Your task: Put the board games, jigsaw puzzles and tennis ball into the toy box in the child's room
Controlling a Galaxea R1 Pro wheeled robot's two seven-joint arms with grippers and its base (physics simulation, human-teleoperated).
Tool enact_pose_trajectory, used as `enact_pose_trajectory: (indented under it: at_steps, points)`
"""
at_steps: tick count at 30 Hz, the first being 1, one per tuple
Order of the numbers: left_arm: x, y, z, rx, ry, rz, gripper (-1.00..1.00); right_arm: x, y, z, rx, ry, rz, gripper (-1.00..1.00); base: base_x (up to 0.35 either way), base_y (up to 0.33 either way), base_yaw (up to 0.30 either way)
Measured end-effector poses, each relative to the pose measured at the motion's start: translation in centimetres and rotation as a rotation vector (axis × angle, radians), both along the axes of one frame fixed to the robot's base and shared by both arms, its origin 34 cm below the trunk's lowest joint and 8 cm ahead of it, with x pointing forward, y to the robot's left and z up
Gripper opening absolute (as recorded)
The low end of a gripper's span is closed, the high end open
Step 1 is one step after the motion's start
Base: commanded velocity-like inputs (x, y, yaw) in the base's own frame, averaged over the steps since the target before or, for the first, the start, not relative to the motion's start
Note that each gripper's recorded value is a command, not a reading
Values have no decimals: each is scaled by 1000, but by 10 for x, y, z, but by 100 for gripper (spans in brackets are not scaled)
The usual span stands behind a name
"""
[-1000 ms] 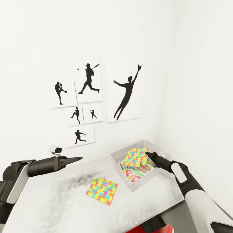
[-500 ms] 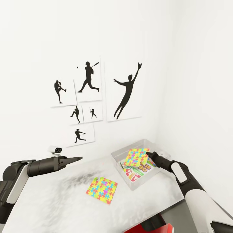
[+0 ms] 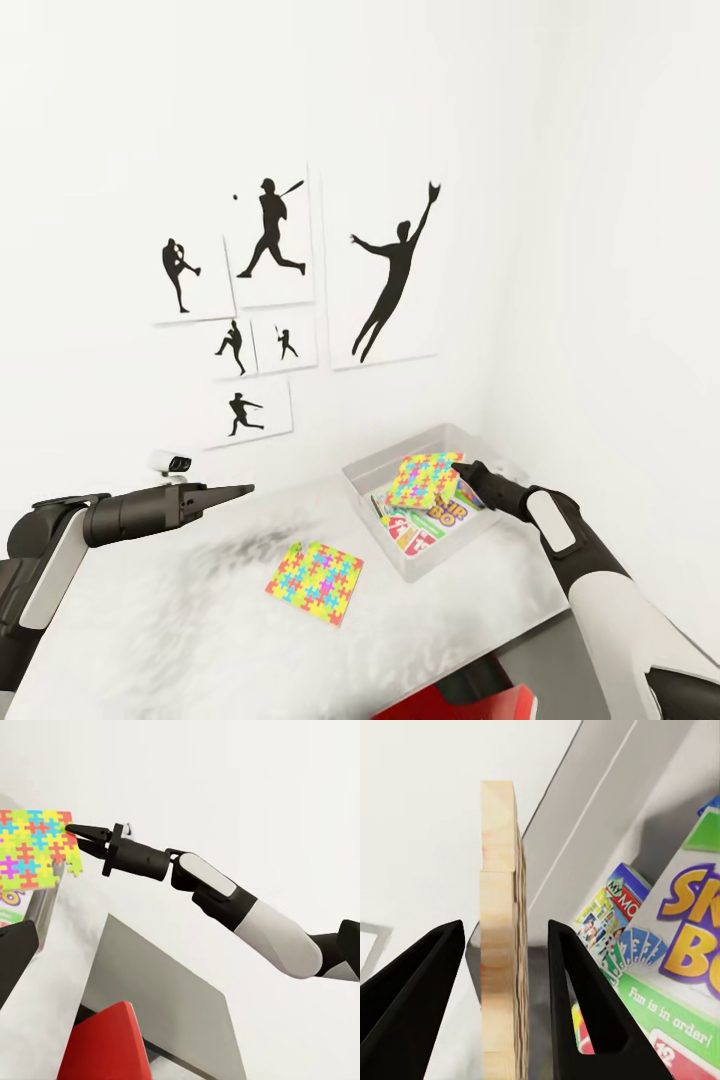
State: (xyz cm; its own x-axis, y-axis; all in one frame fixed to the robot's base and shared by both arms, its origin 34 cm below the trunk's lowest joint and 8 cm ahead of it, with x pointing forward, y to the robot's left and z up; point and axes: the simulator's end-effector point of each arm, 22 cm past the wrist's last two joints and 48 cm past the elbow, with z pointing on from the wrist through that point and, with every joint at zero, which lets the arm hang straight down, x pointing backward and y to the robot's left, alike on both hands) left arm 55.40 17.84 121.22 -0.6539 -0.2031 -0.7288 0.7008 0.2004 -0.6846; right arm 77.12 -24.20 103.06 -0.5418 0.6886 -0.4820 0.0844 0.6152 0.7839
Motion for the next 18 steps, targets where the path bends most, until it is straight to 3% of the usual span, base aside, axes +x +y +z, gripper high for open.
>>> enact_pose_trajectory:
  at_steps: [18]
  points:
    - [6, 0, -13, 0, 29, 0, 100, 0, 0, -22, 0, 36, 0, -100, 0, 0, 0]
